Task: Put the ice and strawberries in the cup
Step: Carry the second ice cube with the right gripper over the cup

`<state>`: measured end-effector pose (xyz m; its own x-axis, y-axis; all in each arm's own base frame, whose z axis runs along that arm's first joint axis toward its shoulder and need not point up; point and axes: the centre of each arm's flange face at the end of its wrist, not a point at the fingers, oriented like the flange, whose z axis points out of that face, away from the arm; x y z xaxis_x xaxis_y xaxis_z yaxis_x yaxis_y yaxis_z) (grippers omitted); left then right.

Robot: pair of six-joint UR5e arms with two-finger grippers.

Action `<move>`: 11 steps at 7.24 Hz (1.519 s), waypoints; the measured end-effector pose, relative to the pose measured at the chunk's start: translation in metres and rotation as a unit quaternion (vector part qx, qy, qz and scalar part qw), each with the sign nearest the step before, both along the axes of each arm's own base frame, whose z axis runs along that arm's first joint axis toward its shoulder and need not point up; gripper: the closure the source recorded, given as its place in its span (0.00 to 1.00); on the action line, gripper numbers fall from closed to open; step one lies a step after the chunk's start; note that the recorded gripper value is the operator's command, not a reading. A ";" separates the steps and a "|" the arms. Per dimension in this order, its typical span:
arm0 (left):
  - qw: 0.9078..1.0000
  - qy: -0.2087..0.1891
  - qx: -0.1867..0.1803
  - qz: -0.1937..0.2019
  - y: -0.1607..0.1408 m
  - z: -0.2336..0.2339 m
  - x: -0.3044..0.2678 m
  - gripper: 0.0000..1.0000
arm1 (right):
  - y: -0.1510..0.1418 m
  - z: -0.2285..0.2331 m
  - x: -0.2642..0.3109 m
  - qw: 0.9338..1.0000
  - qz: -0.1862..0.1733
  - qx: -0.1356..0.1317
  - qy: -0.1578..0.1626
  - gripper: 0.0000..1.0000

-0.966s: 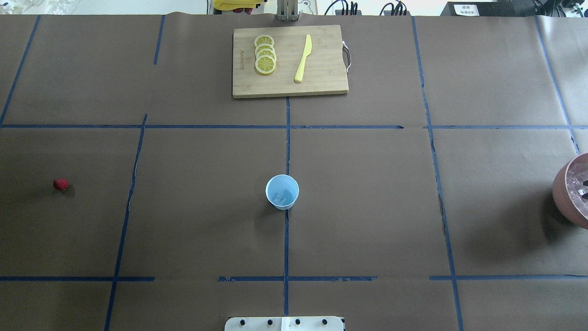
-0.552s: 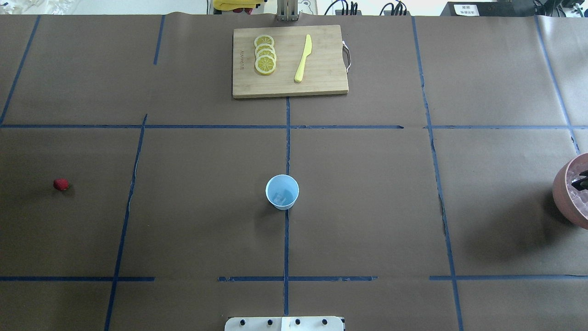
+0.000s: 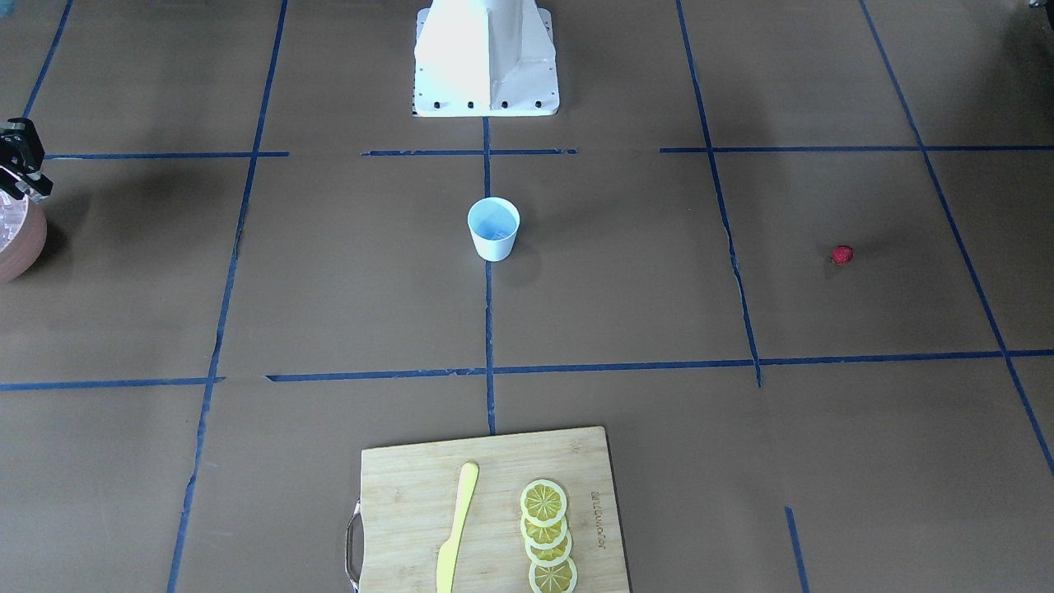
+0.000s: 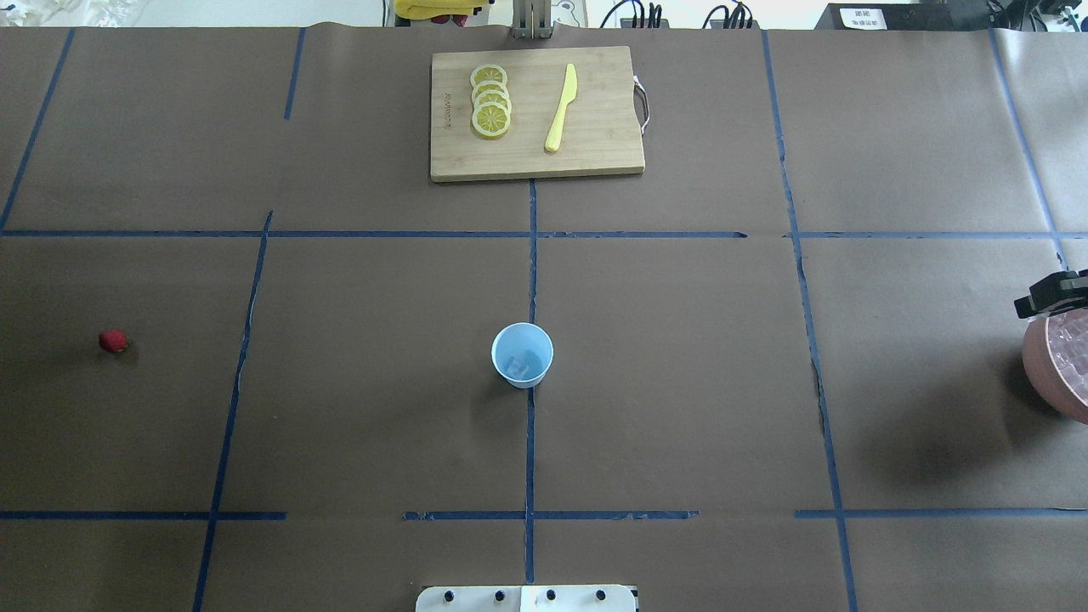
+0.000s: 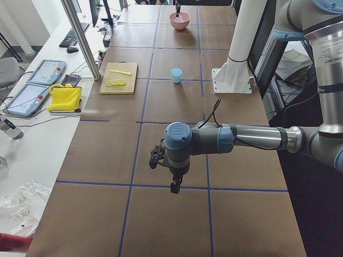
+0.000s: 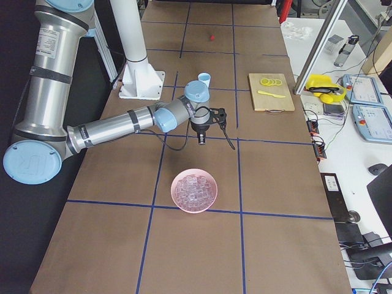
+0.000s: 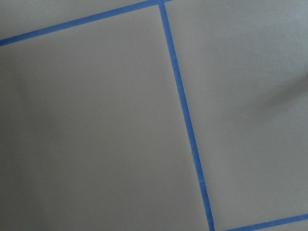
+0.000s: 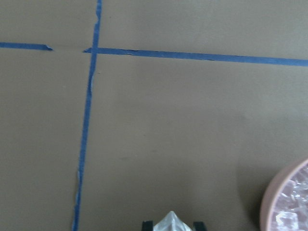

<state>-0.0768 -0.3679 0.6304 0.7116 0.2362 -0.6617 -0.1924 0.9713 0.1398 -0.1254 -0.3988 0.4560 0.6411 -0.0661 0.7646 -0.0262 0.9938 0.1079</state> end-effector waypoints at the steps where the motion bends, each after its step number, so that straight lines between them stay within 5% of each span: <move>1: 1.000 0.000 0.000 0.000 0.000 0.000 0.000 0.00 | -0.005 -0.023 -0.032 1.000 0.006 -0.007 -0.008 1.00; 7: 1.000 0.000 -0.002 0.000 0.000 0.002 0.000 0.00 | 0.011 -0.240 -0.300 0.999 0.026 -0.036 0.031 1.00; 11: 1.000 0.000 -0.005 0.000 0.001 0.003 0.000 0.00 | 0.004 -0.347 -0.413 0.995 0.065 -0.066 0.034 1.00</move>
